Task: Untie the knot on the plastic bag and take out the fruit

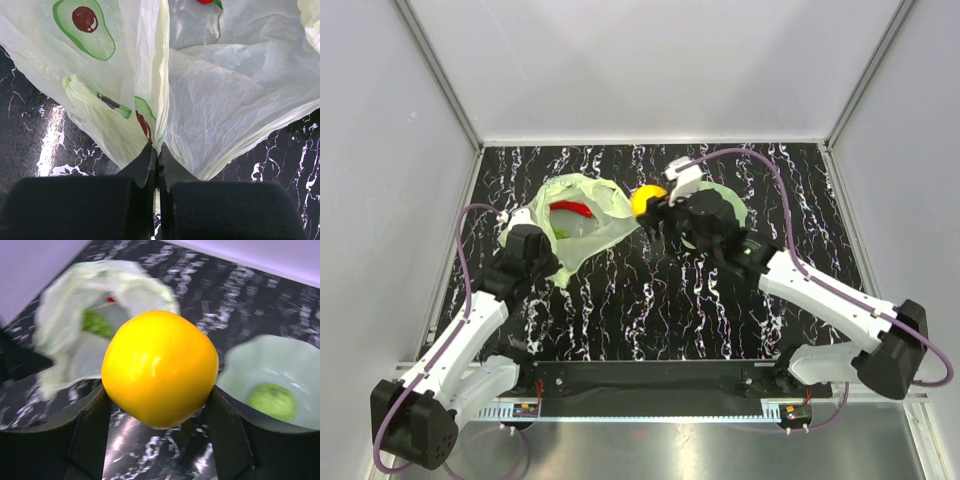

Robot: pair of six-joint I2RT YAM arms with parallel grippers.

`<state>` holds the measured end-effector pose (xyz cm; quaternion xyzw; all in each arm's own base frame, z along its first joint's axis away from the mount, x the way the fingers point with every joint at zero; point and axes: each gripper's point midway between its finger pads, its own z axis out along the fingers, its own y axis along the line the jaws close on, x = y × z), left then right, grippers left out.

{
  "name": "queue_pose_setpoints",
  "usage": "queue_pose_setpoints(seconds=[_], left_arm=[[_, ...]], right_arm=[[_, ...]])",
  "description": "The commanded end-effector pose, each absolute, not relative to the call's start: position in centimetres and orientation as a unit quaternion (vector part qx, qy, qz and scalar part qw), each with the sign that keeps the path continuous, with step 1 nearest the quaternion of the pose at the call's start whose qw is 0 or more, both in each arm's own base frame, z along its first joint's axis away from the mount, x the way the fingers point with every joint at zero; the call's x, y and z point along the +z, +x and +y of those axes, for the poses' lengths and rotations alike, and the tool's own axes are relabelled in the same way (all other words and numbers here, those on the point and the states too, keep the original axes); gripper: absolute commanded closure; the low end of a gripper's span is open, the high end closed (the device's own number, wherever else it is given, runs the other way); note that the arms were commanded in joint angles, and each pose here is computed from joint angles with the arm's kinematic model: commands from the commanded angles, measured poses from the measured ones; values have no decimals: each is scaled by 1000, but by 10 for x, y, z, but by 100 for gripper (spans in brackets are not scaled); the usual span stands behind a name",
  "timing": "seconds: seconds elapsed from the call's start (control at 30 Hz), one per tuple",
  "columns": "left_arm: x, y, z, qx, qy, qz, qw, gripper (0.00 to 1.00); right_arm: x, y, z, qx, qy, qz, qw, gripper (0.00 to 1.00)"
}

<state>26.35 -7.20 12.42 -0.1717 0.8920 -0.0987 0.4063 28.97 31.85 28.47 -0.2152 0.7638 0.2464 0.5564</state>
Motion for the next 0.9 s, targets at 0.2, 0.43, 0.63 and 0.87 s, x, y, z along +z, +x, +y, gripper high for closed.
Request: queue_pose_setpoints(seconds=[0.2, 0.43, 0.63, 0.87], left_arm=[[151, 272, -81, -132, -154, 875, 439, 100], [158, 267, -78, -129, -145, 874, 445, 100], [150, 264, -80, -126, -133, 883, 431, 100], [141, 261, -83, -132, -130, 889, 419, 100]], right_arm=[[204, 378, 173, 27, -27, 859, 511, 73], [156, 416, 139, -24, 27, 884, 467, 73], [146, 429, 124, -45, 49, 886, 459, 64], [155, 429, 138, -7, 19, 896, 444, 29]])
